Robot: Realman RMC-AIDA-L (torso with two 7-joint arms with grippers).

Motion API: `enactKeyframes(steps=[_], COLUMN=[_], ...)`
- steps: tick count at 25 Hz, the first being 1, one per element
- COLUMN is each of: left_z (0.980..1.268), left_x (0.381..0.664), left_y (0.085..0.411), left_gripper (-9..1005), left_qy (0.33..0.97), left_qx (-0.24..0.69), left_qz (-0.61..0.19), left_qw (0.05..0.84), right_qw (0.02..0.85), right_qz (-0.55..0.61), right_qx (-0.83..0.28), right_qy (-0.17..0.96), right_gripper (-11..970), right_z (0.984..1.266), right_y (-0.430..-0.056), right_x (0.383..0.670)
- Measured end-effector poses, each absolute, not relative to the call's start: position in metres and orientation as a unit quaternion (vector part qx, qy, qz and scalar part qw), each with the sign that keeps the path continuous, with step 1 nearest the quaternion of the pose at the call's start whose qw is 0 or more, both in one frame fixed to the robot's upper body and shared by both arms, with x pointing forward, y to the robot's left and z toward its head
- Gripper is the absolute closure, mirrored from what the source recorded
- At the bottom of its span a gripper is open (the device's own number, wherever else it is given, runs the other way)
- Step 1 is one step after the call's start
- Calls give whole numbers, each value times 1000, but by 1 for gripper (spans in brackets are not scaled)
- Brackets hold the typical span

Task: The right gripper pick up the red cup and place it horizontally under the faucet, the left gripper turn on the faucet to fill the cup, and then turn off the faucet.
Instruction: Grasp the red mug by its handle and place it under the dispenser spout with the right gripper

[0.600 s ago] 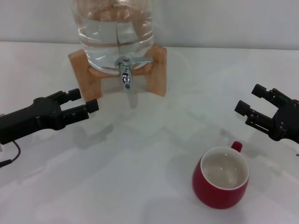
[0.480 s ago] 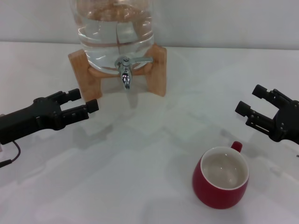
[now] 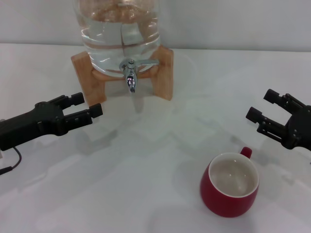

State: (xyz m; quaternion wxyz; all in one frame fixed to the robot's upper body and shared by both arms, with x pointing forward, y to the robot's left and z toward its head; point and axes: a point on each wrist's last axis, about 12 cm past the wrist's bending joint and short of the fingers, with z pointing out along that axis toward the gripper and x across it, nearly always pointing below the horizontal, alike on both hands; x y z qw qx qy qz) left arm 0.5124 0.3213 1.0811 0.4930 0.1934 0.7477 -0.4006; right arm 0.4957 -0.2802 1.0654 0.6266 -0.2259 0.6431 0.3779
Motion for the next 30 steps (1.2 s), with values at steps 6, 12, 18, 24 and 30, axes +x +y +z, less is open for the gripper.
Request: enactKeyframes(steps=[6, 12, 18, 24, 30], left_z=[1081, 1082, 1083, 1083, 1083], left_x=[512, 512, 512, 513, 512], left_y=[321, 321, 319, 319, 319], left_gripper=[109, 109, 109, 109, 109], left_qy=[748, 748, 745, 745, 744], left_qx=[193, 194, 197, 197, 197], left_qz=[-402, -404, -408, -409, -410], left_qw=[492, 490, 489, 489, 489], right_qw=[625, 622, 621, 612, 608], right_qz=[345, 301, 266, 242, 218], right_qx=[-273, -315, -339, -344, -353], right_qy=[645, 651, 655, 670, 677], right_gripper=[144, 146, 149, 157, 166], right_z=[1064, 1057, 1046, 1038, 1034], right_y=[-291, -305, -309, -315, -318], right_x=[493, 488, 482, 482, 483])
